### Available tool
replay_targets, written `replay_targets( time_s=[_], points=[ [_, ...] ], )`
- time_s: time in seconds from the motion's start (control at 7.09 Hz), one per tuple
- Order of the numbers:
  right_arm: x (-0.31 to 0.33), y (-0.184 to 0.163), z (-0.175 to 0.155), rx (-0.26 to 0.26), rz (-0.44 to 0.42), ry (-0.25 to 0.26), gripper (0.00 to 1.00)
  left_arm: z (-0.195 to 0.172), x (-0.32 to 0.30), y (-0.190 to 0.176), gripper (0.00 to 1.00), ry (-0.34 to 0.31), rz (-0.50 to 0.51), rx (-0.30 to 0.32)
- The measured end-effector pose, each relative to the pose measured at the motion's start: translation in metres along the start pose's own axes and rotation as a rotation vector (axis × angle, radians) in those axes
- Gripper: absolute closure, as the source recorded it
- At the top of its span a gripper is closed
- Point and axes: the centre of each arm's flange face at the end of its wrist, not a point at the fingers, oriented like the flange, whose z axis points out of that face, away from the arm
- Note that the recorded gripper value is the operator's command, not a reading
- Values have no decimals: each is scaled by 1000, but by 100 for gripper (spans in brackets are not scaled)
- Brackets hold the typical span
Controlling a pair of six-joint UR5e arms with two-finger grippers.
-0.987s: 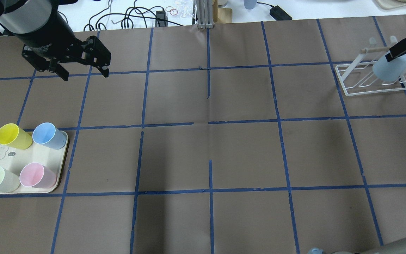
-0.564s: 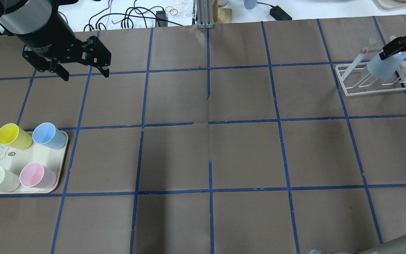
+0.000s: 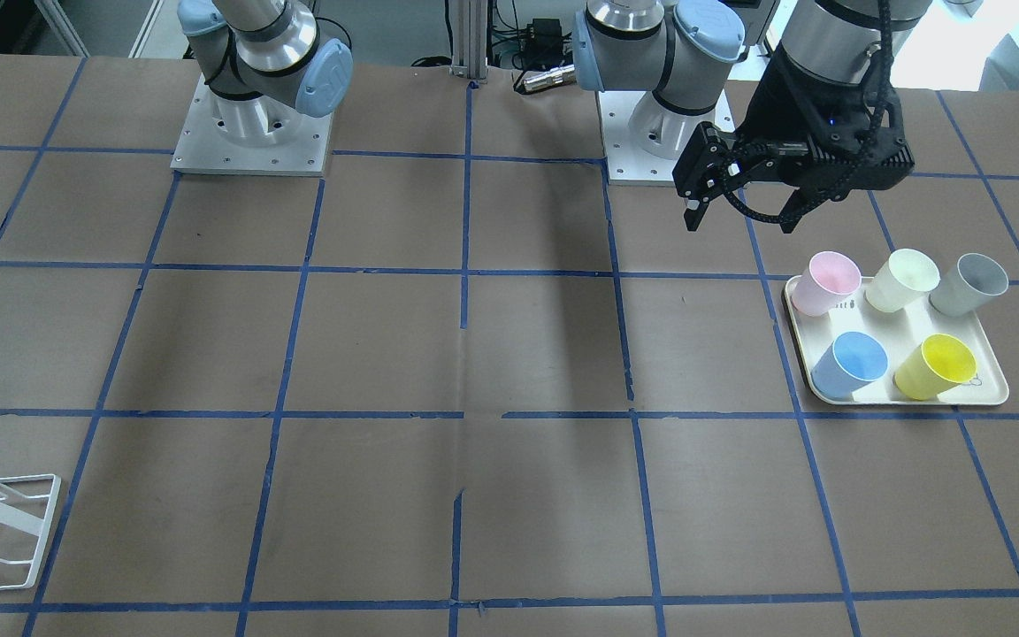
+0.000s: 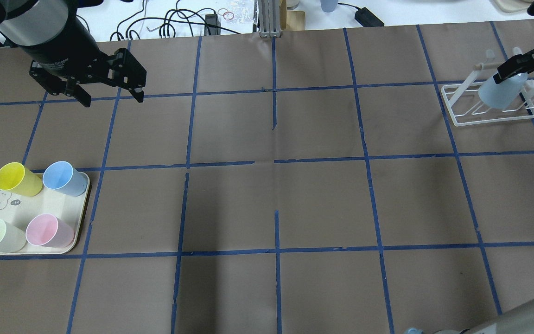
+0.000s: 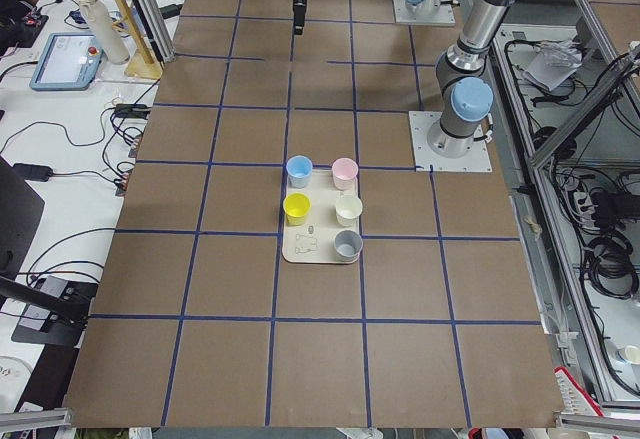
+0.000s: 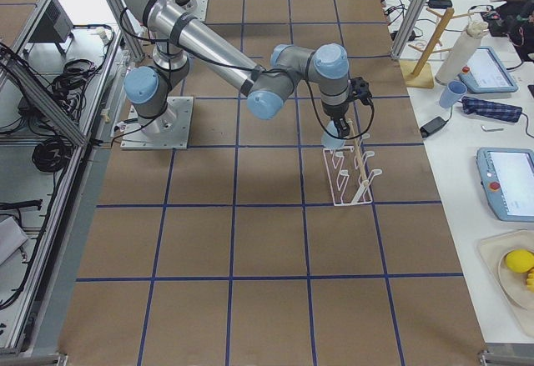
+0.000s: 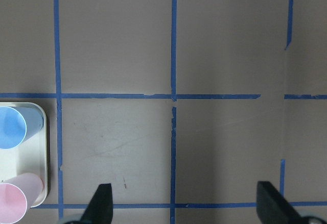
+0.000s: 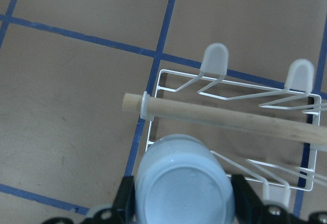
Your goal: Transfer IKEA cup to right arm and place on rack
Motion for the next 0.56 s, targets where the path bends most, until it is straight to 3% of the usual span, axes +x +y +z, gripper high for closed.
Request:
replay_targets(
  time_s=[0.14, 0.28, 0.42, 0.56],
  points=[
    [2, 1, 8, -8, 3, -5, 100, 0, 0, 0, 0, -2, 0, 0],
    [4, 1, 14, -14, 6, -7, 88, -1, 0, 0, 0, -2, 0, 1],
    [5, 1, 18, -18, 8, -9, 85, -1, 0, 0, 0, -2, 0, 1],
    [6, 2, 22, -22, 10, -12, 75, -1, 0, 0, 0, -2, 0, 1]
  ],
)
